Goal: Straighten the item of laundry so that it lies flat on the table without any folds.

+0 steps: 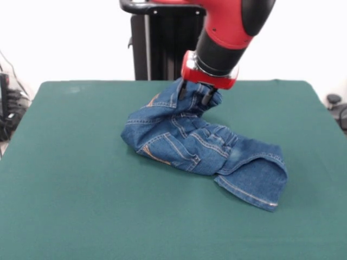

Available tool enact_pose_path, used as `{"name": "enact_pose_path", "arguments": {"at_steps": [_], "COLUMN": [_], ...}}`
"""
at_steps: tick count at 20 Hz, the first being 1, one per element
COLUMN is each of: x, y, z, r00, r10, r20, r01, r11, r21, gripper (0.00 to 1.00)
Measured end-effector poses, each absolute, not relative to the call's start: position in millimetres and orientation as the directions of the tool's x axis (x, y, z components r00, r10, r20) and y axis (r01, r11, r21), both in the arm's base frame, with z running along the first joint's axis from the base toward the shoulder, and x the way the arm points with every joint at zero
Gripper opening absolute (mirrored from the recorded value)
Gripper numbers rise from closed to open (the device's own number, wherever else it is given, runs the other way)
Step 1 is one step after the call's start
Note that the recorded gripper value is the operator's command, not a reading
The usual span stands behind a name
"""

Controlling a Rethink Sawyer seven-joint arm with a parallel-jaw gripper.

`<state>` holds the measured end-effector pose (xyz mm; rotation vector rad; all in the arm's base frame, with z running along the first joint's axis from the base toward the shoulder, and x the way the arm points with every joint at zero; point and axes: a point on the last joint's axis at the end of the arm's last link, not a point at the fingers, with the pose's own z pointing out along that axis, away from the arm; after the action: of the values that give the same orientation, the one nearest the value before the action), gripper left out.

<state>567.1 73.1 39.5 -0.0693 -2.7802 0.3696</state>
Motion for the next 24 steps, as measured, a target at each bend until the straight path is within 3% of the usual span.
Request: {"name": "enact_pose_path", "arguments": {"at_steps": [24], "x": [570], "y": [70], "z": [56], "r00": [-0.947], "r10": [0.062], "r20": [0.316], "r01": [-0.030], "r11": [0.960], "r21": [-0.279], "gripper": [1.00]}}
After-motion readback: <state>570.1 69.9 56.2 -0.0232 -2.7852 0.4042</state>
